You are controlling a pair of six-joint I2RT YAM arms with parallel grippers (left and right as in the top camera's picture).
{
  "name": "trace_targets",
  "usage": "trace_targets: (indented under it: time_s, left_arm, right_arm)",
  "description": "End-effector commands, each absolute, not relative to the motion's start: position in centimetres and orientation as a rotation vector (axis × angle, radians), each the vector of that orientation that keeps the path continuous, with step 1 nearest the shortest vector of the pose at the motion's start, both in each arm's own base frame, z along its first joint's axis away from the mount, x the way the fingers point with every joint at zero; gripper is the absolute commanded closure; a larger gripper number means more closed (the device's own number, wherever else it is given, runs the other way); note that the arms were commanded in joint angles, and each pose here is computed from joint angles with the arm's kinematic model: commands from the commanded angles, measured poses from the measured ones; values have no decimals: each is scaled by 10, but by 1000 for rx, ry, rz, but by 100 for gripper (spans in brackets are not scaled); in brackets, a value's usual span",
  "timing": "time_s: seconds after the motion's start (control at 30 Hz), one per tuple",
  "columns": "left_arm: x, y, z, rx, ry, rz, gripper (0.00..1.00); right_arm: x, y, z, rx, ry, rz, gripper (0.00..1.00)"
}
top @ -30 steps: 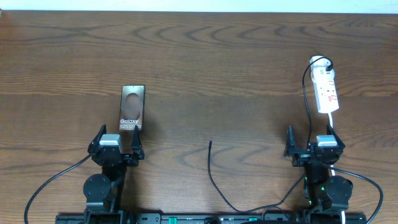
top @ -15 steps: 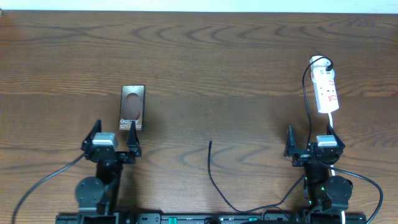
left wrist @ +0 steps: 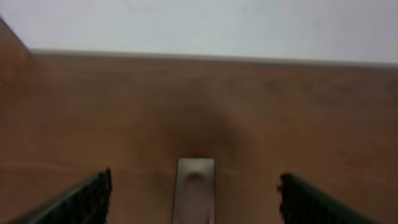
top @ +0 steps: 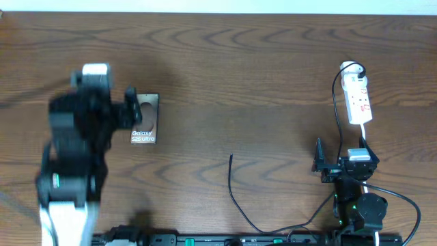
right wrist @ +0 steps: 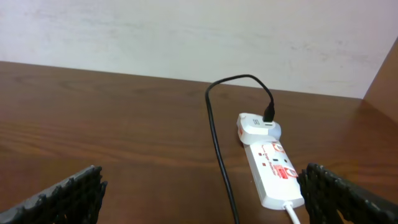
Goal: Plug charger to phone and switch on socket
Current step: 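Move the left gripper forward over the upright Galaxy phone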
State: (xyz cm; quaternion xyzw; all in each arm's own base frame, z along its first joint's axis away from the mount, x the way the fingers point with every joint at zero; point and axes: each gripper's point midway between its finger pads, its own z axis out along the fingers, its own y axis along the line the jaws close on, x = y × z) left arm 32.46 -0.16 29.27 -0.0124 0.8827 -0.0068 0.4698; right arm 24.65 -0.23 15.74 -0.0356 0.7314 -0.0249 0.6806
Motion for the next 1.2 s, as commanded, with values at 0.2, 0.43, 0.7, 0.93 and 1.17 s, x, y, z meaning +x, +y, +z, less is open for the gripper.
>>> trace_targets:
  time_s: [0.2, 0.43, 0.7, 0.93, 1.17]
  left_arm:
    - [377, -11, 203, -3, 2675, -79, 16]
    - [385, -13, 134, -9, 2876, -99, 15]
    - [384, -13, 101, -14, 2970, -99, 2]
    - [386, -13, 99, -13, 2962, -99, 1]
    - [390, -13, 91, -13, 2952, -98, 1]
  right_arm:
    - [246, -2, 157, -71, 1642, -48, 1]
    - [246, -2, 157, -71, 1642, -48, 1]
    - [246, -2, 157, -71, 1642, -48, 1]
    - [246, -2, 157, -71, 1642, -48, 1]
    - [246, -2, 157, -71, 1642, -48, 1]
